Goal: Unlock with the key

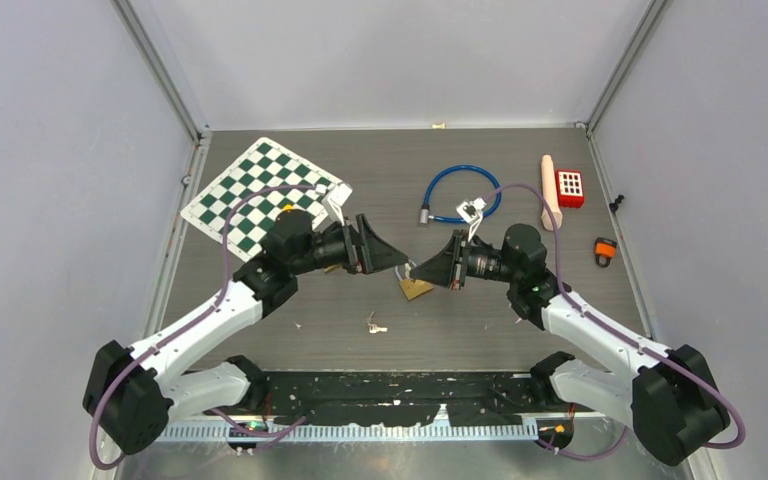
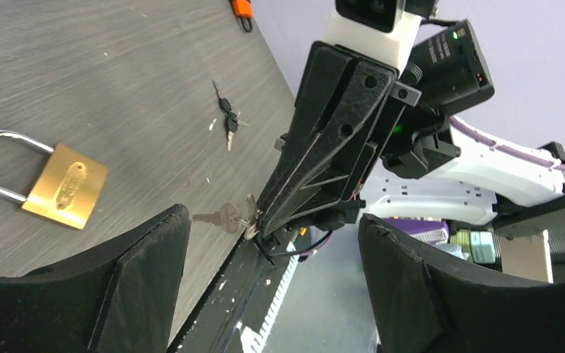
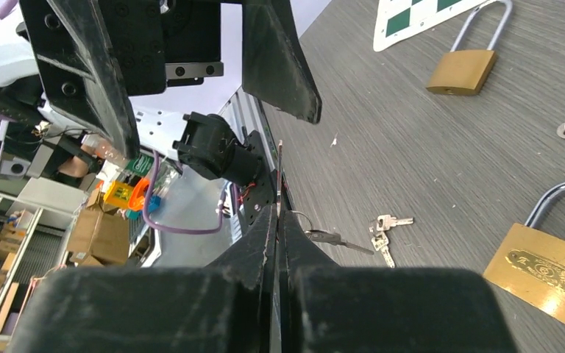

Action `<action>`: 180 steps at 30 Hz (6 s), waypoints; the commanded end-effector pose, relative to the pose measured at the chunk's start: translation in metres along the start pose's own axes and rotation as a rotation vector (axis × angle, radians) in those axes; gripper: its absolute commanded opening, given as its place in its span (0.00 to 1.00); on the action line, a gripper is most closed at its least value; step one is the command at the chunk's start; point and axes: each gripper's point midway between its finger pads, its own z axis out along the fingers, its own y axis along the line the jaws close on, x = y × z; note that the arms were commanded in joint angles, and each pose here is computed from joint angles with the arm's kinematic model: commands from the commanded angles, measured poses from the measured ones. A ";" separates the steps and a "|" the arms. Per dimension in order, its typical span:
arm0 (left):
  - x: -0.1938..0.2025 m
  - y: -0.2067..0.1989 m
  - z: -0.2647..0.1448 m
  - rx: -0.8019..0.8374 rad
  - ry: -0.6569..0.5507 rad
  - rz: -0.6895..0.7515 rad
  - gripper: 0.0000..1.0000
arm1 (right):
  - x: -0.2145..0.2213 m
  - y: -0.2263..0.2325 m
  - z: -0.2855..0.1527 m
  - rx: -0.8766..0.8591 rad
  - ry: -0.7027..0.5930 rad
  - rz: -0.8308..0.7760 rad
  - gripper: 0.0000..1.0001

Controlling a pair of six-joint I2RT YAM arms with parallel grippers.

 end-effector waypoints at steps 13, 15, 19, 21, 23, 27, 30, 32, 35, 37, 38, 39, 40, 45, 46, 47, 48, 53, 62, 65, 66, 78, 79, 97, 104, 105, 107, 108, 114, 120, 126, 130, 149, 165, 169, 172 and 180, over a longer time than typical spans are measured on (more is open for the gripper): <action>0.000 -0.042 0.021 0.162 0.037 0.042 0.37 | -0.021 0.035 0.002 -0.167 -0.023 -0.058 0.05; 0.000 -0.043 0.021 0.165 0.034 0.043 0.32 | -0.021 0.036 0.002 -0.173 -0.023 -0.054 0.05; 0.001 -0.045 0.021 0.175 0.038 0.042 0.20 | -0.022 0.036 0.003 -0.176 -0.028 -0.047 0.05; 0.002 -0.045 0.022 0.177 0.042 0.038 0.13 | -0.023 0.036 0.003 -0.176 -0.031 -0.047 0.05; 0.003 -0.046 0.022 0.178 0.043 0.037 0.04 | -0.024 0.036 0.004 -0.174 -0.035 -0.044 0.05; 0.000 -0.047 0.021 0.181 0.016 0.025 0.00 | -0.025 0.036 0.004 -0.171 -0.049 -0.042 0.05; -0.007 -0.045 0.019 0.185 -0.052 -0.011 0.00 | -0.028 0.035 0.004 -0.160 -0.071 -0.039 0.08; -0.012 -0.045 0.018 0.197 -0.099 -0.047 0.00 | -0.030 0.034 0.004 -0.151 -0.095 -0.037 0.12; -0.017 -0.042 0.018 0.204 -0.154 -0.101 0.00 | -0.032 0.035 0.004 -0.147 -0.130 -0.032 0.16; -0.021 -0.040 0.018 0.208 -0.182 -0.127 0.00 | -0.033 0.036 0.004 -0.148 -0.153 -0.025 0.20; -0.021 -0.039 0.018 0.207 -0.191 -0.139 0.00 | -0.037 0.038 0.003 -0.149 -0.176 -0.027 0.22; -0.023 -0.038 0.017 0.210 -0.205 -0.150 0.00 | -0.036 0.037 0.003 -0.145 -0.180 -0.020 0.23; -0.023 -0.037 0.017 0.210 -0.215 -0.165 0.00 | -0.037 0.036 0.002 -0.140 -0.195 -0.017 0.23; -0.029 -0.034 0.015 0.213 -0.267 -0.200 0.00 | -0.041 0.034 0.000 -0.119 -0.243 -0.008 0.25; -0.029 -0.034 0.015 0.213 -0.272 -0.204 0.00 | -0.041 0.033 -0.001 -0.119 -0.247 -0.006 0.25; -0.029 -0.034 0.015 0.212 -0.277 -0.205 0.00 | -0.042 0.035 -0.001 -0.122 -0.258 -0.005 0.25; -0.029 -0.034 0.015 0.211 -0.279 -0.208 0.00 | -0.042 0.034 -0.002 -0.121 -0.262 -0.002 0.25; -0.027 -0.036 0.018 0.223 -0.278 -0.215 0.00 | -0.047 0.037 -0.003 -0.132 -0.298 0.008 0.27; -0.024 -0.038 0.021 0.224 -0.279 -0.212 0.00 | -0.053 0.040 -0.002 -0.143 -0.324 0.024 0.29; -0.024 -0.038 0.021 0.221 -0.285 -0.212 0.00 | -0.053 0.040 -0.002 -0.145 -0.325 0.027 0.29; -0.024 -0.037 0.021 0.218 -0.287 -0.212 0.00 | -0.053 0.040 -0.002 -0.145 -0.326 0.028 0.28; -0.032 -0.035 0.016 0.204 -0.351 -0.207 0.00 | -0.047 0.038 0.000 -0.133 -0.310 0.051 0.29; -0.032 -0.036 0.016 0.207 -0.354 -0.205 0.00 | -0.046 0.036 0.000 -0.128 -0.304 0.055 0.29; -0.031 -0.043 0.017 0.224 -0.352 -0.202 0.00 | -0.049 0.031 0.005 -0.102 -0.323 0.066 0.27; -0.030 -0.041 0.017 0.220 -0.354 -0.201 0.00 | -0.049 0.034 0.003 -0.107 -0.329 0.053 0.12; -0.031 -0.041 0.017 0.219 -0.356 -0.199 0.00 | -0.049 0.034 0.002 -0.106 -0.328 0.052 0.07; -0.031 -0.039 0.016 0.212 -0.366 -0.198 0.00 | -0.047 0.033 0.002 -0.097 -0.323 0.047 0.05; -0.031 -0.037 0.016 0.203 -0.368 -0.197 0.00 | -0.047 0.032 0.002 -0.093 -0.320 0.038 0.05; -0.025 -0.015 0.013 0.071 -0.349 -0.169 0.40 | -0.042 0.018 -0.006 0.001 -0.298 0.009 0.05; -0.013 0.028 0.002 -0.263 -0.254 -0.123 0.87 | -0.034 -0.020 -0.027 0.177 -0.297 0.030 0.05; 0.003 0.073 -0.009 -0.611 -0.108 -0.148 0.99 | -0.023 -0.062 -0.055 0.406 -0.285 0.030 0.05; 0.014 0.087 -0.003 -0.750 0.017 -0.166 1.00 | -0.021 -0.076 -0.069 0.520 -0.284 0.002 0.05; 0.068 0.143 0.079 -1.075 0.356 -0.315 1.00 | -0.007 -0.093 -0.092 0.643 -0.291 -0.061 0.05; 0.092 0.185 0.115 -1.167 0.390 -0.291 0.96 | -0.002 -0.096 -0.092 0.647 -0.283 -0.049 0.05; 0.098 0.197 0.114 -1.202 0.397 -0.292 0.95 | -0.002 -0.095 -0.091 0.643 -0.280 -0.046 0.05; 0.101 0.204 0.108 -1.240 0.396 -0.289 0.89 | -0.001 -0.095 -0.091 0.640 -0.277 -0.042 0.05; 0.103 0.213 0.088 -1.340 0.413 -0.292 0.82 | 0.002 -0.095 -0.088 0.628 -0.257 -0.042 0.05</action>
